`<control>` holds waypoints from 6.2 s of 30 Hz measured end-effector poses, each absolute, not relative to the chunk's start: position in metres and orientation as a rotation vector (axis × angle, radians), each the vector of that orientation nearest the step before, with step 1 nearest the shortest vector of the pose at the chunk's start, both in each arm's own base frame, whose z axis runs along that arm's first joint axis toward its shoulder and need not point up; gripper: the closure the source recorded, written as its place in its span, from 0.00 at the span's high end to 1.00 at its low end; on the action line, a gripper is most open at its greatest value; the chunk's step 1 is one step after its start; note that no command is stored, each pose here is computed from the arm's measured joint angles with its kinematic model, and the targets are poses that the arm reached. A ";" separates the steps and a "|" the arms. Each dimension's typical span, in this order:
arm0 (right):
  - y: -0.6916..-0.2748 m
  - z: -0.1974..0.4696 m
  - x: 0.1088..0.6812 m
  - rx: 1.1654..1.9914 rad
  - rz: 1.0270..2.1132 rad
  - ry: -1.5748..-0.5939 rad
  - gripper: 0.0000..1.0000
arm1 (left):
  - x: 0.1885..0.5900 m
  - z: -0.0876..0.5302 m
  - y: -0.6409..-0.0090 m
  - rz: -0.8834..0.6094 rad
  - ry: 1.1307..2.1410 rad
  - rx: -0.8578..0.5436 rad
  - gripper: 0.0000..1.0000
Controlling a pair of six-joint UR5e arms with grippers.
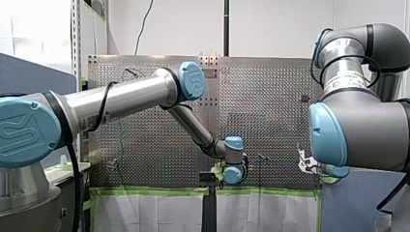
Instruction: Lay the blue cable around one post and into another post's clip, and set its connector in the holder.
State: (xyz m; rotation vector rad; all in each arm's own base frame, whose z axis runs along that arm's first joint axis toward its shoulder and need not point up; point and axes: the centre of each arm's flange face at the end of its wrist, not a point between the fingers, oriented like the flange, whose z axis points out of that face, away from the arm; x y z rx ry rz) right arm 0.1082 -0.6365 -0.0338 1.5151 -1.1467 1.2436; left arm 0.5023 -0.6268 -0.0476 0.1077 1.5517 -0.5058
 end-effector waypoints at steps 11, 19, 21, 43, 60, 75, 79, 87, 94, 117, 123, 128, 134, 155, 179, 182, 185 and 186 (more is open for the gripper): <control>-0.636 -0.035 0.108 1.518 1.248 -1.154 0.00 | 0.498 -0.030 -0.639 -0.485 1.578 0.248 1.00; -0.634 -0.036 0.109 1.530 1.252 -1.162 0.00 | 0.495 -0.013 -0.637 -0.391 1.607 0.320 1.00; -0.634 -0.037 0.109 1.531 1.252 -1.165 0.00 | 0.492 -0.011 -0.633 -0.353 1.622 0.334 1.00; -0.630 -0.040 0.114 1.553 1.266 -1.183 0.00 | 0.415 -0.005 -0.607 -0.186 1.786 0.550 1.00; -0.629 -0.041 0.115 1.556 1.276 -1.187 0.00 | 0.402 0.022 -0.623 -0.237 1.745 0.510 1.00; -0.631 -0.041 0.112 1.541 1.293 -1.193 0.00 | 0.408 0.027 -0.623 -0.271 1.729 0.407 1.00; -0.631 -0.041 0.112 1.542 1.294 -1.194 0.00 | 0.409 0.027 -0.623 -0.272 1.730 0.402 1.00; -0.631 -0.041 0.112 1.543 1.295 -1.195 0.00 | 0.410 0.027 -0.622 -0.271 1.730 0.399 1.00; -0.631 -0.041 0.112 1.542 1.295 -1.194 0.00 | 0.411 0.027 -0.622 -0.271 1.730 0.399 1.00; -0.631 -0.041 0.112 1.542 1.295 -1.194 0.00 | 0.412 0.027 -0.620 -0.269 1.731 0.393 1.00; -0.631 -0.041 0.112 1.541 1.295 -1.194 0.00 | 0.414 0.027 -0.619 -0.267 1.733 0.385 1.00; -0.631 -0.041 0.112 1.542 1.295 -1.194 0.00 | 0.414 0.027 -0.619 -0.267 1.733 0.384 1.00; -0.631 -0.042 0.112 1.545 1.291 -1.193 0.00 | 0.414 0.027 -0.620 -0.271 1.731 0.380 1.00; -0.631 -0.041 0.116 1.546 1.309 -1.185 0.00 | 0.448 0.092 -0.561 -0.269 1.640 0.097 1.00; -0.629 -0.041 0.125 1.548 1.349 -1.199 0.00 | 0.421 0.150 -0.489 -0.206 1.667 -0.048 1.00; -0.629 -0.041 0.125 1.546 1.352 -1.202 0.00 | 0.415 0.157 -0.478 -0.202 1.677 -0.079 1.00; -0.629 -0.041 0.125 1.545 1.355 -1.203 0.00 | 0.408 0.162 -0.466 -0.190 1.688 -0.115 1.00; -0.629 -0.041 0.126 1.544 1.356 -1.204 0.00 | 0.406 0.165 -0.463 -0.185 1.690 -0.125 1.00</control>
